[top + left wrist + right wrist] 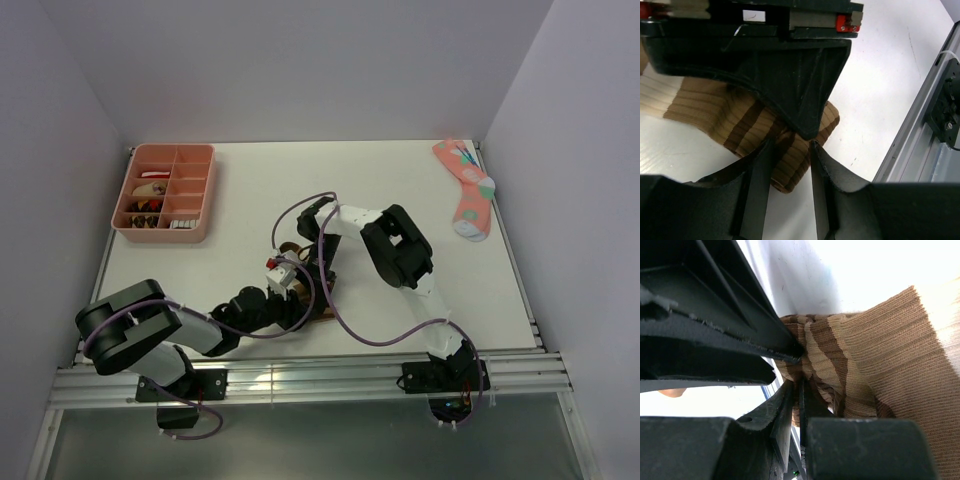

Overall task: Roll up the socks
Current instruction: Roll the sock at the center of the board.

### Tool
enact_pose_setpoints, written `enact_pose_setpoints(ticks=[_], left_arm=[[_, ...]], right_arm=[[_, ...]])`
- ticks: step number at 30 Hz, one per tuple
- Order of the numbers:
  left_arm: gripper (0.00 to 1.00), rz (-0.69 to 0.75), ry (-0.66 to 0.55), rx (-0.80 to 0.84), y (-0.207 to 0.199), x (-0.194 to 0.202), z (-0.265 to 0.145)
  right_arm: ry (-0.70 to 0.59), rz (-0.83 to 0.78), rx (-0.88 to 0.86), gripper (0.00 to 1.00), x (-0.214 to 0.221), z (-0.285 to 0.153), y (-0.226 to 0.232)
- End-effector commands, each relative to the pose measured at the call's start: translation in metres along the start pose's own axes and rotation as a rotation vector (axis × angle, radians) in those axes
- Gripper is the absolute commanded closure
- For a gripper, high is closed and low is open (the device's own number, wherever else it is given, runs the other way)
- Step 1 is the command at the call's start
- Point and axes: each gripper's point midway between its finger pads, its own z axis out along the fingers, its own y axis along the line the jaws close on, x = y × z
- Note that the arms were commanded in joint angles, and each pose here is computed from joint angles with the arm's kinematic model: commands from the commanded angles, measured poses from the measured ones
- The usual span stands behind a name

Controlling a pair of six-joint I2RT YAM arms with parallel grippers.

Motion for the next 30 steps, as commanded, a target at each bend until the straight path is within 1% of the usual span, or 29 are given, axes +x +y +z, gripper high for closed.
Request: enact_pose_setpoints(ticks=[1,13,17,20,21,22,24,25,27,28,30], left_arm=[[0.58,-0.01,-0.064,0.012,-0.006,-0.015,0.0],[0.57,-0.012,0.012,0.013,-0.004,0.001,0.009],[0.59,-0.02,0.021,-0.001,-0.002,0.002,0.01],[0.71,-0.028,0.035,-0.011,-0.002,0.002,0.011],[0.75,-0.034,0.061,-0.027,0.001,0.008,0.011],[0.86,-0.036,0.065,-0.027,0.001,0.008,0.012],[0.93,-0.045,0.092,-0.021,0.0,0.014,0.01],[0.99,-0.049,0.095,-0.021,-0.001,0.013,0.011],[1.0,-0.061,0.107,-0.027,0.0,0.016,0.01],[1.0,-0.066,0.109,-0.029,0.0,0.016,0.009],[1.0,-0.079,0.117,-0.038,0.001,0.017,0.008]], right_arm=[[0.002,0.008,-0.008,0.87,-0.002,-0.002,-0.002],[-0.004,0.01,-0.004,0.87,-0.003,-0.005,0.001],[-0.008,0.007,0.004,0.87,-0.003,-0.005,0.001],[-0.022,0.011,0.016,0.87,-0.003,-0.005,0.0],[-0.034,0.001,0.025,0.87,-0.006,-0.005,0.0],[-0.043,0.006,0.032,0.86,-0.007,-0.006,0.001],[-0.071,-0.002,0.055,0.84,-0.011,-0.007,-0.003],[-0.081,0.012,0.07,0.8,-0.012,-0.009,-0.002],[-0.104,0.007,0.098,0.78,-0.018,-0.011,-0.006],[-0.118,0.025,0.107,0.73,-0.02,-0.014,-0.005],[-0.158,0.023,0.137,0.67,-0.027,-0.019,-0.01]])
